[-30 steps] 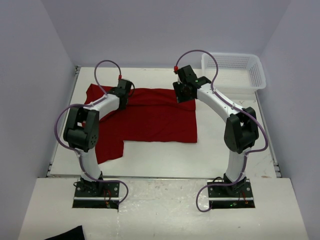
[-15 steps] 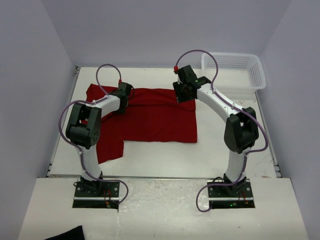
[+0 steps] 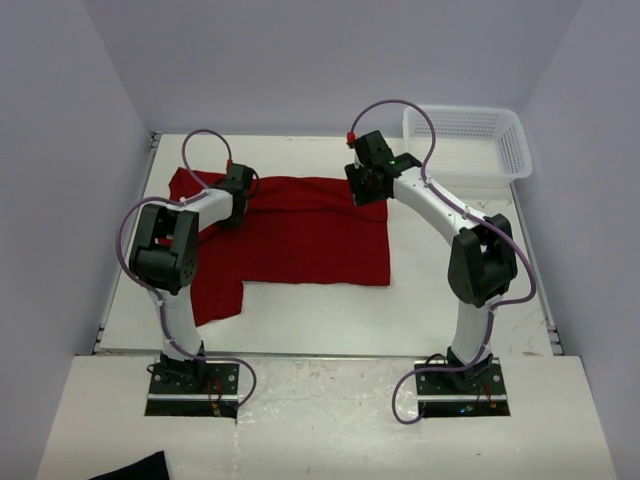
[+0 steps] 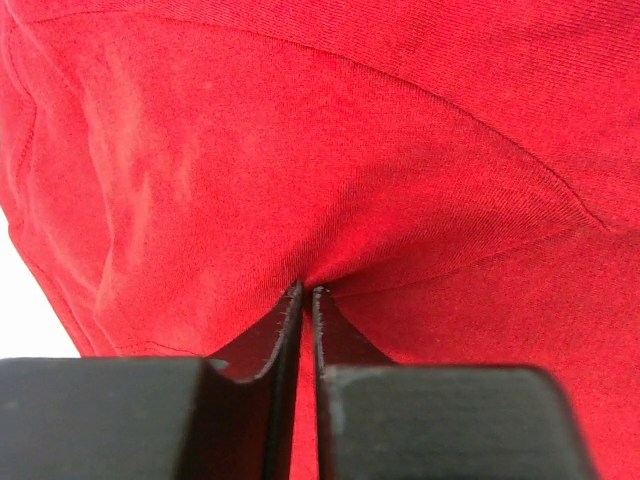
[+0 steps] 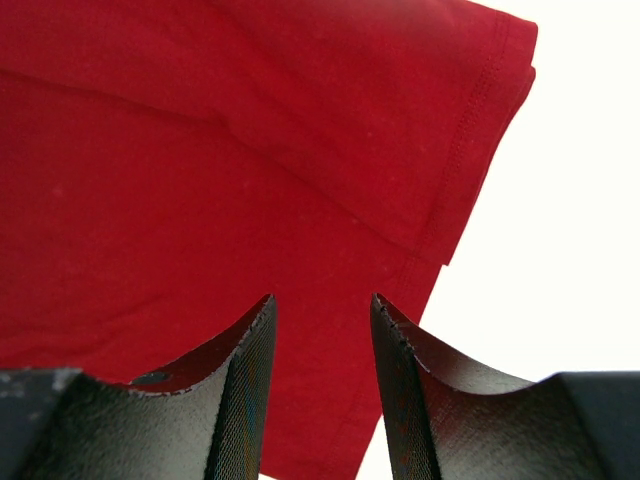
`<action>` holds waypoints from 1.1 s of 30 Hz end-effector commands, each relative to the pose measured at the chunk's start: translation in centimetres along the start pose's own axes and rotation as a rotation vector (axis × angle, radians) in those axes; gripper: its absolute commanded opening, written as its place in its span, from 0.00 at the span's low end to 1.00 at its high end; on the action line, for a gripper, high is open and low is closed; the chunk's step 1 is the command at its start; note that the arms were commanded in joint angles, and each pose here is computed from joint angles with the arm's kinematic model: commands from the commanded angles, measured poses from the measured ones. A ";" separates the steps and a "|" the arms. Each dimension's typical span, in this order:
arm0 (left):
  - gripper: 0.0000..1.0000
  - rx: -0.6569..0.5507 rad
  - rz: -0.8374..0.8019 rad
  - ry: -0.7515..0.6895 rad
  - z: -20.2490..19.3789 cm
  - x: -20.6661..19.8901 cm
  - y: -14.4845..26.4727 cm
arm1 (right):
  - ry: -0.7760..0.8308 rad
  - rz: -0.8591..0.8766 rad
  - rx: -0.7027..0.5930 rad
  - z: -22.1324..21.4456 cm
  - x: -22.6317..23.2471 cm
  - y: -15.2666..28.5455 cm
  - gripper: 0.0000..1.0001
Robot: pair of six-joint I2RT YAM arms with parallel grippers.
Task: Fold and stack the t-shirts
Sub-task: Fold the flattened tshirt in 1/3 of the way
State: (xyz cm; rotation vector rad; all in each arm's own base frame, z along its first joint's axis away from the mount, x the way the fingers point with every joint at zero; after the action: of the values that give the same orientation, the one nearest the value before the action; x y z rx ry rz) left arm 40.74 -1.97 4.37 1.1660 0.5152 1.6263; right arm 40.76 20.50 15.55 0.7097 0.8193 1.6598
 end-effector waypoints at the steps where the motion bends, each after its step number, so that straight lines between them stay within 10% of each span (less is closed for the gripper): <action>1: 0.05 -0.024 -0.009 0.034 0.9 0.2 -0.3 | 0.010 0.003 -0.072 2.0 0.4 1.6 0.44; 21: 0.00 -0.268 -0.060 0.107 9.5 3.5 5.4 | 0.030 -0.022 -0.037 1.7 0.6 0.0 0.44; 31: 0.00 -0.172 0.028 0.153 10.8 7.7 -3.0 | 0.047 -0.042 0.001 0.9 0.5 -1.2 0.44; 33: 0.24 -0.178 0.051 0.175 11.5 8.6 -4.1 | 0.054 -0.048 0.013 0.6 0.7 -1.5 0.44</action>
State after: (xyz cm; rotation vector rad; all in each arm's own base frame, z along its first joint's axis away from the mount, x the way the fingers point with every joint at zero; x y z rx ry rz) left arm 51.44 2.54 10.16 0.9024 0.4563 1.7377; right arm 41.59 21.23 14.30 0.6905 0.8648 1.6436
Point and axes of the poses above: each gripper's point midway between its finger pads, its own y axis back along the fingers, its own x axis along the line the jaws close on, z = x × y, the point moved 3 cm from there along y, back along the fingers, and after that the axes turned 4 degrees about -y, right-handed, at the moved point
